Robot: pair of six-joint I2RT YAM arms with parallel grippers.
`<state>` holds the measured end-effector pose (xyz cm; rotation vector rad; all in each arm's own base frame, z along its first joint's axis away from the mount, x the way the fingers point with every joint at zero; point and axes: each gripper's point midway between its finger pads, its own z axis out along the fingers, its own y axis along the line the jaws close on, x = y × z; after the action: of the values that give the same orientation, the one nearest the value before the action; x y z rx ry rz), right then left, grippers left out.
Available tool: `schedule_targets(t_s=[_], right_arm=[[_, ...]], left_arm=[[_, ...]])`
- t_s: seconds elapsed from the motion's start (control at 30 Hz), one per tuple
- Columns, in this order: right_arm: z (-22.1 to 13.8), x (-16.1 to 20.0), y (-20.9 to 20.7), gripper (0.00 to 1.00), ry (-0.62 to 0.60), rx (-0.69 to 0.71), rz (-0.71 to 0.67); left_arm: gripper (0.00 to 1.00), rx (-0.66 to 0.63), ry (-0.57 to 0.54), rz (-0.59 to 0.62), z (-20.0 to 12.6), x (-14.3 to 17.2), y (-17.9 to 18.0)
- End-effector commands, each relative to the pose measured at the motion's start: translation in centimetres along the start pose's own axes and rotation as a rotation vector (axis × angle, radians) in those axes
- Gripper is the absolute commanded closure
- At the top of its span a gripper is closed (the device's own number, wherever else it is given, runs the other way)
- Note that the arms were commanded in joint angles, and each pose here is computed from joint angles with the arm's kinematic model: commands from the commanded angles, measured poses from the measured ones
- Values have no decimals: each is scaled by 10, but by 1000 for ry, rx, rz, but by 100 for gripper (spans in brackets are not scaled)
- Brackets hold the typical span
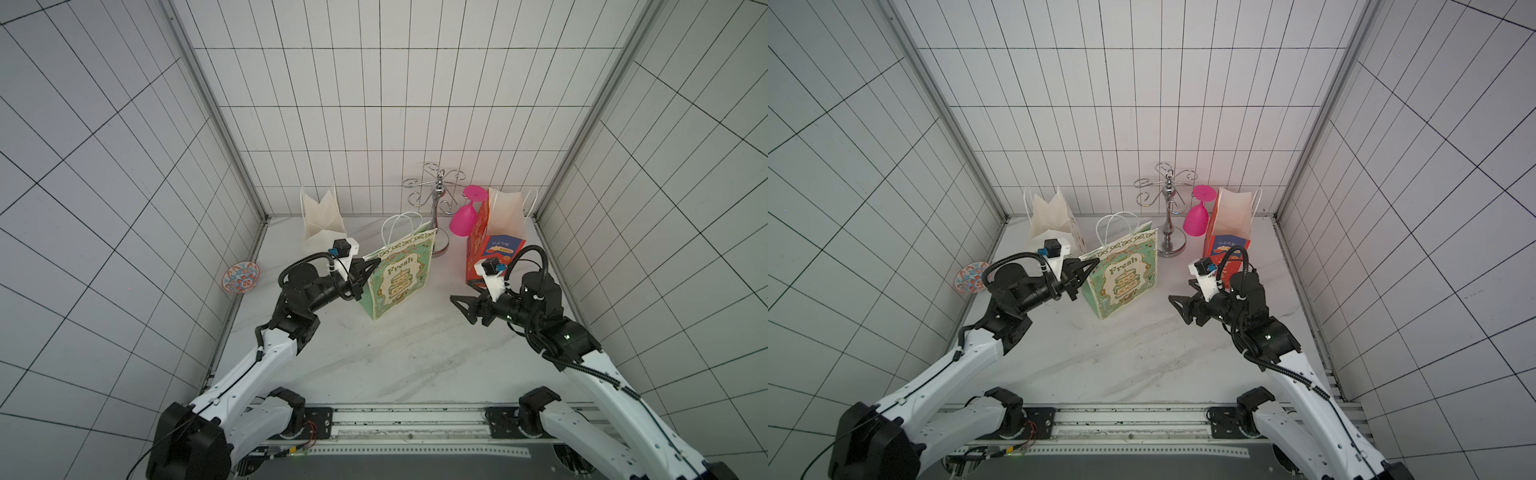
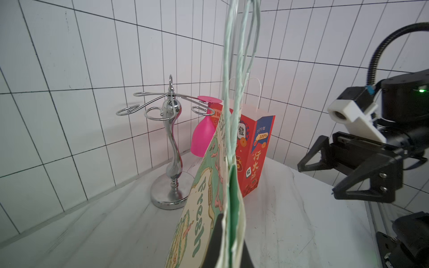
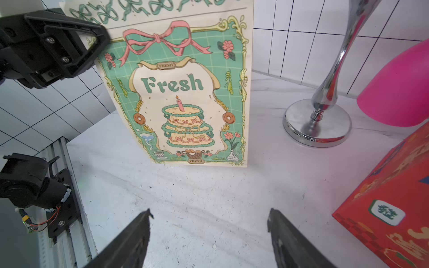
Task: Put away the paper bag
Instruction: Press the paper bag.
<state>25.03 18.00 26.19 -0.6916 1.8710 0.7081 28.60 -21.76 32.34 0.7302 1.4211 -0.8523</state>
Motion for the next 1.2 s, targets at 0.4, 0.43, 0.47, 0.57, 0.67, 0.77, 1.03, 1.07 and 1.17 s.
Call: schedule_targets(t_s=[0.4, 0.43, 0.47, 0.57, 0.67, 0.77, 1.03, 1.07, 1.17], right_arm=[[-48, -60, 61, 8, -186, -238, -406], [-47, -60, 61, 9, -189, -239, -406], [-47, -61, 62, 10, -194, -246, -410], [-50, -62, 77, 19, -215, -341, -429], [-53, -60, 94, 32, -242, -433, -454], [-48, -56, 98, 46, -244, -442, -469], [-42, -46, 100, 100, -226, -462, -474], [-42, -47, 99, 100, -228, -454, -476], [-42, -46, 92, 40, -225, -390, -479]], left_arm=[[100, 547, 22, 165, -23, 5, -83], [100, 571, 21, 170, -25, 6, -87], [100, 588, 22, 177, -26, 7, -91], [100, 602, 33, 191, -28, 14, -94], [100, 629, 34, 186, -28, 16, -98], [100, 641, 31, 188, -29, 14, -101], [100, 655, 31, 178, -30, 13, -107], [100, 658, 28, 179, -31, 12, -108], [100, 675, 16, 183, -33, 6, -112]])
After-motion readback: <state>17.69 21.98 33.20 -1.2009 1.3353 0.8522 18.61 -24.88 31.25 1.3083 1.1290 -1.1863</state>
